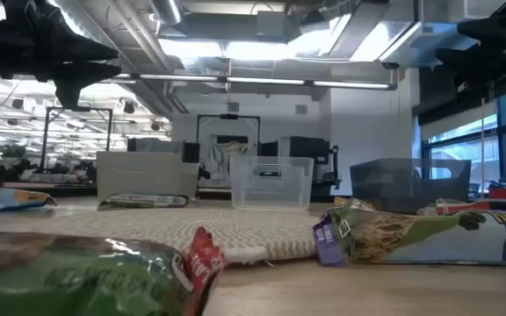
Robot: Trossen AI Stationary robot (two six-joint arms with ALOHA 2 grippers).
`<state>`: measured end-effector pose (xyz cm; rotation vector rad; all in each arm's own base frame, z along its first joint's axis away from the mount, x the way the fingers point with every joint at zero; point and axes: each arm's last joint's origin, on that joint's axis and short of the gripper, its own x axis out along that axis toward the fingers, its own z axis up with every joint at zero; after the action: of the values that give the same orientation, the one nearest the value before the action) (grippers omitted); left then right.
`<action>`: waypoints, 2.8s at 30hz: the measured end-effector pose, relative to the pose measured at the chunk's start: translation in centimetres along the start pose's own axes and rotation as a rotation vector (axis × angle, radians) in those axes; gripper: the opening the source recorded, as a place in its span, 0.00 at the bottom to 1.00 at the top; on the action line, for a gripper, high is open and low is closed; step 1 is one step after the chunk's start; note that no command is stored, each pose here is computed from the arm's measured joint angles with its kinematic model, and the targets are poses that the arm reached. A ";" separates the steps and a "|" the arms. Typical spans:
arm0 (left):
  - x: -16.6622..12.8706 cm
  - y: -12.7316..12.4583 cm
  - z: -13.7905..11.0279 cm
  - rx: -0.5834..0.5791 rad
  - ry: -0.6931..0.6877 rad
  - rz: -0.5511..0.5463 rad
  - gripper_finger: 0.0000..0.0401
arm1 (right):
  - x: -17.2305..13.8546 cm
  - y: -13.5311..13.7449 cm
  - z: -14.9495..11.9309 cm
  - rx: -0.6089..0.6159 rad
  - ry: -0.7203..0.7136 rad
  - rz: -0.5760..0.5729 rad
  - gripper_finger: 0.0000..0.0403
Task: Pick and place Granola Bars by type
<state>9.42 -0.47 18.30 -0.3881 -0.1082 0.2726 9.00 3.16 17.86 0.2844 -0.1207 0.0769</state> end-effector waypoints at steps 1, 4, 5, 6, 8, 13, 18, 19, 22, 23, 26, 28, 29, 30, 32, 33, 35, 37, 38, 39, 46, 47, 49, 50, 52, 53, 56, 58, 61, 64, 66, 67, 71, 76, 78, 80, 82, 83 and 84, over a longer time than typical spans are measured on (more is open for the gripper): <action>0.0 0.0 0.0 0.000 0.000 0.000 0.34 | 0.0 0.0 0.0 0.000 0.000 0.000 0.46; 0.0 0.0 0.0 0.000 0.000 0.000 0.34 | 0.0 0.0 0.0 0.000 0.000 0.000 0.46; 0.0 0.0 0.0 0.000 0.000 0.000 0.34 | 0.0 0.0 0.0 0.000 0.000 0.000 0.46; 0.0 0.0 0.0 0.000 0.000 0.000 0.34 | 0.0 0.0 0.0 0.000 0.000 0.000 0.46; 0.0 0.0 0.0 0.000 0.000 0.000 0.34 | 0.0 0.0 0.0 0.000 0.000 0.000 0.46; 0.0 0.0 0.0 0.000 0.000 0.000 0.34 | 0.0 0.0 0.0 0.000 0.000 0.000 0.46; 0.0 0.0 0.0 0.000 0.000 0.000 0.34 | 0.0 0.0 0.0 0.000 0.000 0.000 0.46; 0.0 0.0 0.0 0.000 0.000 0.000 0.34 | 0.0 0.0 0.0 0.000 0.000 0.000 0.46; 0.0 0.0 0.0 0.000 0.000 0.000 0.34 | 0.0 0.0 0.0 0.000 0.000 0.000 0.46; 0.0 0.0 0.0 0.000 0.000 0.000 0.34 | 0.0 0.0 0.0 0.000 0.000 0.000 0.46; 0.0 0.0 0.0 0.000 0.000 0.000 0.34 | 0.0 0.0 0.0 0.000 0.000 0.000 0.46; 0.0 0.0 0.0 0.000 0.000 0.000 0.34 | 0.0 0.0 0.0 0.000 0.000 0.000 0.46; 0.0 0.0 0.0 0.000 0.000 0.000 0.34 | 0.0 0.0 0.0 0.000 0.000 0.000 0.46; 0.0 0.0 0.0 0.000 0.000 0.000 0.34 | 0.0 0.0 0.0 0.000 0.000 0.000 0.46; 0.0 0.0 0.0 0.000 0.000 0.000 0.34 | 0.0 0.0 0.0 0.000 0.000 0.000 0.46; 0.0 0.0 0.0 0.000 0.000 0.000 0.34 | 0.0 0.0 0.0 0.000 0.000 0.000 0.46; 0.0 0.0 0.0 0.000 0.000 0.000 0.34 | 0.0 0.0 0.0 0.000 0.000 0.000 0.46; 0.0 0.0 0.0 0.000 0.000 0.000 0.34 | 0.0 0.0 0.0 0.000 0.000 0.000 0.46; 0.0 0.0 0.0 0.000 0.000 0.000 0.34 | 0.0 0.0 0.0 0.000 0.000 0.000 0.46; 0.0 0.0 0.0 0.000 0.000 0.000 0.34 | 0.0 0.0 0.0 0.000 0.000 0.000 0.46; 0.0 0.0 0.0 0.000 0.000 0.000 0.34 | 0.0 0.0 0.0 0.000 0.000 0.000 0.46; 0.0 0.0 0.0 0.000 0.000 0.000 0.34 | 0.0 0.0 0.0 0.000 0.000 0.000 0.46; 0.0 0.0 0.0 0.000 0.000 0.000 0.34 | 0.0 0.0 0.0 0.000 -0.001 0.000 0.46; 0.0 0.0 0.0 0.000 0.000 0.000 0.34 | 0.0 0.0 0.0 0.000 0.000 0.000 0.46; 0.0 0.0 0.0 0.000 0.000 0.000 0.34 | 0.0 0.0 0.0 0.000 -0.001 0.000 0.46; 0.0 0.0 0.0 0.000 0.000 0.000 0.34 | 0.0 0.0 0.0 0.000 0.000 0.000 0.46; 0.0 0.0 0.0 0.000 0.000 0.000 0.34 | 0.0 0.0 0.0 0.000 0.000 0.000 0.46; 0.0 0.0 0.0 0.000 0.000 0.000 0.34 | 0.0 0.0 0.0 0.000 -0.001 0.000 0.46; 0.0 0.0 0.0 0.000 0.000 0.000 0.34 | 0.0 0.0 0.0 0.000 0.000 0.000 0.46; 0.0 0.0 0.0 0.000 0.000 0.000 0.34 | 0.0 0.0 0.0 0.000 0.000 0.000 0.46; 0.0 0.0 0.0 0.000 0.000 0.000 0.34 | 0.0 0.0 0.0 0.000 0.000 0.000 0.46; 0.0 0.0 0.0 0.000 0.000 0.000 0.34 | 0.0 0.0 0.0 0.000 0.000 0.000 0.46; 0.0 0.0 0.0 0.000 0.000 0.000 0.34 | 0.0 0.0 0.0 0.000 -0.001 0.000 0.46; 0.0 0.0 0.0 0.000 0.000 0.000 0.34 | 0.0 0.0 0.0 0.000 0.000 0.000 0.46; 0.0 0.0 0.0 0.000 0.000 0.000 0.34 | 0.0 0.0 0.0 0.000 -0.001 0.000 0.46; 0.0 0.0 0.0 0.000 0.000 0.000 0.34 | 0.0 0.0 0.0 0.001 -0.001 0.000 0.46; 0.0 0.0 0.0 0.000 0.000 0.000 0.34 | 0.0 0.0 0.0 0.025 -0.001 0.000 0.46; 0.0 0.0 0.0 0.000 0.000 0.000 0.34 | 0.0 0.0 0.0 0.036 0.000 -0.001 0.46; 0.0 0.0 0.0 0.000 0.000 0.000 0.34 | 0.0 0.0 0.0 0.049 0.002 -0.003 0.46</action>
<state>9.42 -0.47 18.31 -0.3882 -0.1080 0.2724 9.00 3.16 17.83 0.3339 -0.1164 0.0771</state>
